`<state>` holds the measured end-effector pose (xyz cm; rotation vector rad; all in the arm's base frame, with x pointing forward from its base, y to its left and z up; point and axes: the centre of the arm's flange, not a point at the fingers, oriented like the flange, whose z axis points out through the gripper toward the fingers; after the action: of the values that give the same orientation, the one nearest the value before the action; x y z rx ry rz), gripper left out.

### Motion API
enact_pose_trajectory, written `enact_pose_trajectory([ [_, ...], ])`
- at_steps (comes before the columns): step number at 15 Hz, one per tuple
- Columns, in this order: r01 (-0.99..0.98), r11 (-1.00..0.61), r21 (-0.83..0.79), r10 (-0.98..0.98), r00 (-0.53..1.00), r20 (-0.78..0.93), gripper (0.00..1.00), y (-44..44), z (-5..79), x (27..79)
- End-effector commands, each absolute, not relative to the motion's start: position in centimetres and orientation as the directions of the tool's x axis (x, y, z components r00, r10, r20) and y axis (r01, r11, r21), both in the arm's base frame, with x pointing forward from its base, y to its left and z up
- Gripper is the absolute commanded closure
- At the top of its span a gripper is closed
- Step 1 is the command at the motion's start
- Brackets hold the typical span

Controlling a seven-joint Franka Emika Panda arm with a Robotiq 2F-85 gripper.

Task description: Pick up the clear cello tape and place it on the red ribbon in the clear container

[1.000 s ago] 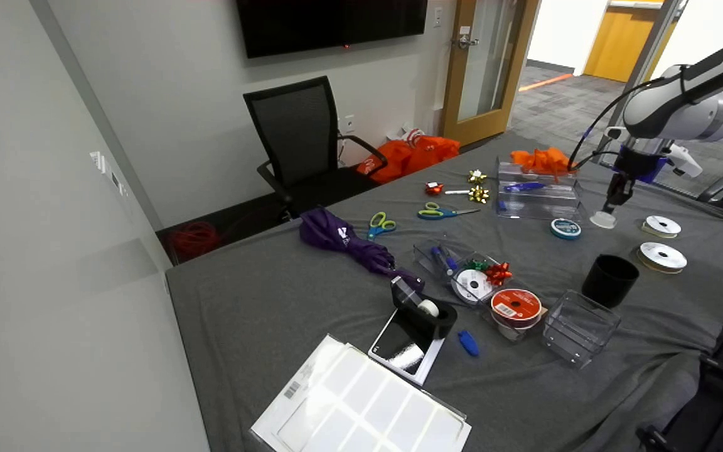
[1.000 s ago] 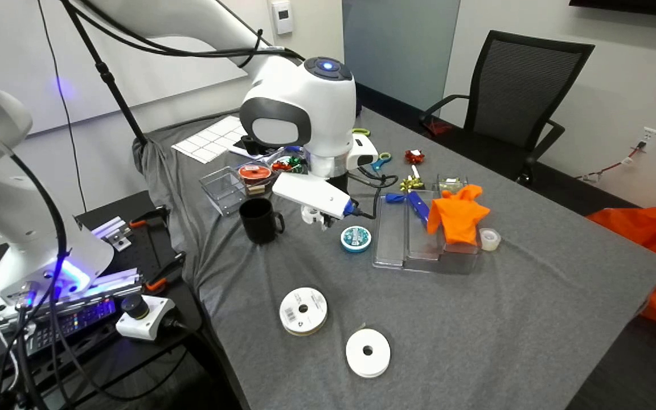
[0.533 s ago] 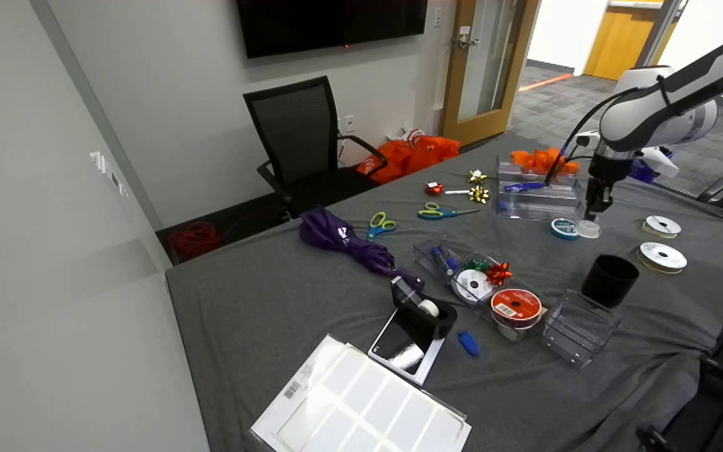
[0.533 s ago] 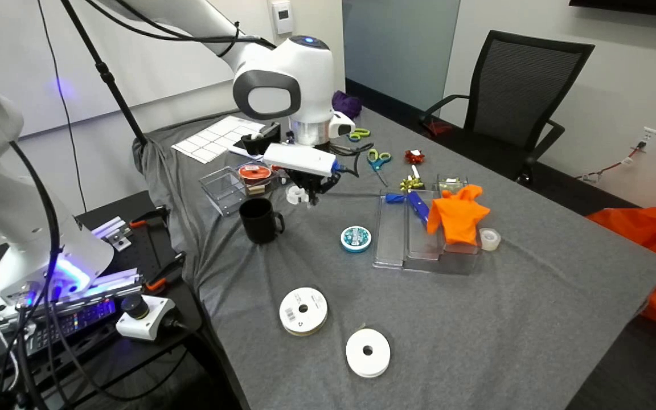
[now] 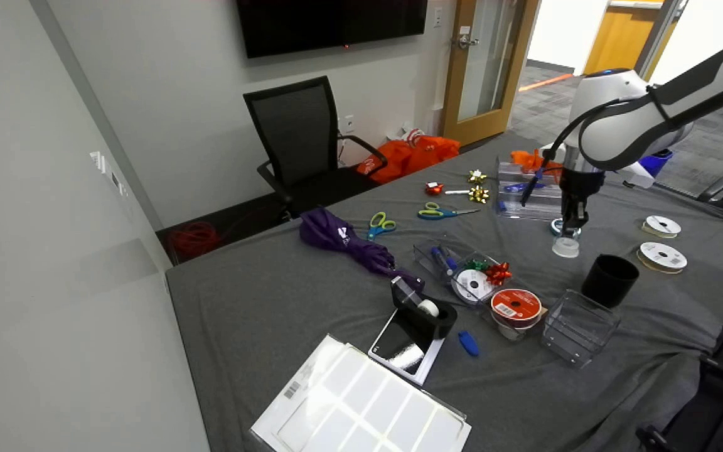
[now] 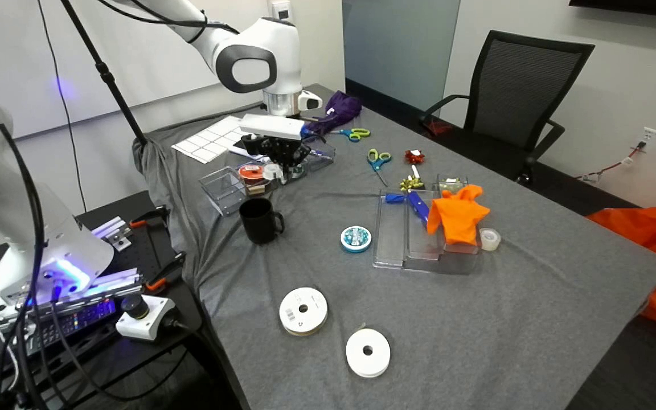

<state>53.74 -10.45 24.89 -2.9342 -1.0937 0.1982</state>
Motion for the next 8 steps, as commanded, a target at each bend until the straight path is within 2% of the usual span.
enact_pose_trajectory([
  [1, 0.665, -0.740, -0.100, 0.672, 0.732, -0.108, 0.99, -7.3, 25.6, 50.7],
  [8, 0.651, -0.742, -0.158, 0.663, 0.748, -0.036, 0.99, -2.0, 26.1, 49.4],
])
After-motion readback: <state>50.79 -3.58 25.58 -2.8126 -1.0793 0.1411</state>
